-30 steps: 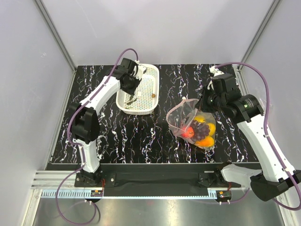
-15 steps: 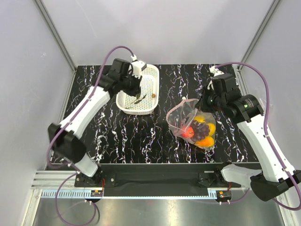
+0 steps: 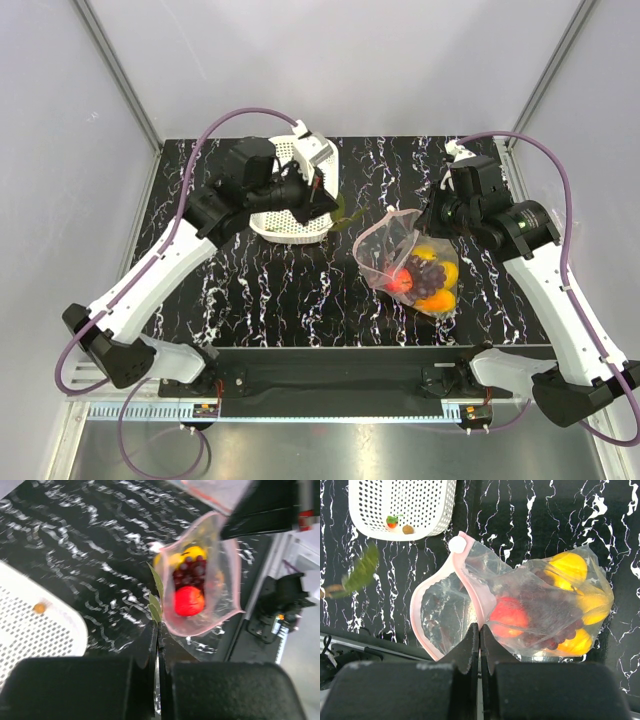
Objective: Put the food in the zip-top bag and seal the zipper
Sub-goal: Pick up the fake fruit from the bin, then place the fake fruit in the zipper food storage bag.
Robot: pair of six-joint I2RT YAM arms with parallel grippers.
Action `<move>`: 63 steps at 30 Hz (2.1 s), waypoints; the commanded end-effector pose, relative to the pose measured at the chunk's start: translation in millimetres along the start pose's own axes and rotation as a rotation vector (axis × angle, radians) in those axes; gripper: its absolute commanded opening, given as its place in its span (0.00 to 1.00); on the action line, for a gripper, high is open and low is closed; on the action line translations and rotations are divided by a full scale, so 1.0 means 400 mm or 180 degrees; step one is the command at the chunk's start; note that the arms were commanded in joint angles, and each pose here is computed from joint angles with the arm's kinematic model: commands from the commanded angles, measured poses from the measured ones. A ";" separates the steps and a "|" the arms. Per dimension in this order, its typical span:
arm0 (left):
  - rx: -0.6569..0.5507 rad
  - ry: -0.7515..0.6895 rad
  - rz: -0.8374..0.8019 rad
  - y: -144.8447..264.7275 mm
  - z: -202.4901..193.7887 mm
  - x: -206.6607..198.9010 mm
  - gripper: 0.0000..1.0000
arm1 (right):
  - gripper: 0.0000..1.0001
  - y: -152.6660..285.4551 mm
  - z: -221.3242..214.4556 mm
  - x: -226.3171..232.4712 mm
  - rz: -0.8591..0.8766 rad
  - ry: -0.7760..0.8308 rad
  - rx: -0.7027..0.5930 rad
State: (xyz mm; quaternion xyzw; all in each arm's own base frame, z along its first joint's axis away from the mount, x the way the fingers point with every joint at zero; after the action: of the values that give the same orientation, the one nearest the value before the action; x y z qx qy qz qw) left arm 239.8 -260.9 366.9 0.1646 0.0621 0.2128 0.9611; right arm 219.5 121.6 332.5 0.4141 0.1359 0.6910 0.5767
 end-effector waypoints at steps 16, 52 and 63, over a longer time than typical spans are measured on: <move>-0.0213 0.0133 -0.0682 -0.210 0.046 -0.089 0.00 | 0.00 0.050 0.031 0.033 0.0272 0.0023 -0.0238; -0.0556 0.0457 0.0189 -0.084 0.036 -0.009 0.77 | 0.00 0.093 0.051 0.004 0.0096 -0.0064 -0.0590; 0.0778 0.0059 0.1631 -0.055 -0.140 0.393 0.79 | 0.00 0.083 0.046 0.013 0.0165 -0.0090 -0.0530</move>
State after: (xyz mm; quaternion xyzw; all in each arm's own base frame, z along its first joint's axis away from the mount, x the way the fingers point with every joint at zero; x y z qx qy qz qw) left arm 351.2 -234.6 322.9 0.2005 0.0757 0.3921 0.8946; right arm 206.0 107.3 351.5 0.3906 0.0990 0.6924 0.5986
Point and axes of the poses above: each gripper's point midway between its finger pads, its own y axis back along the fingers, its own x axis along the line the jaws close on, z = x × y, the point moved 5 cm from there along y, back along the fingers, and after that the axes turned 9 degrees about -y, right-handed, at the moved point
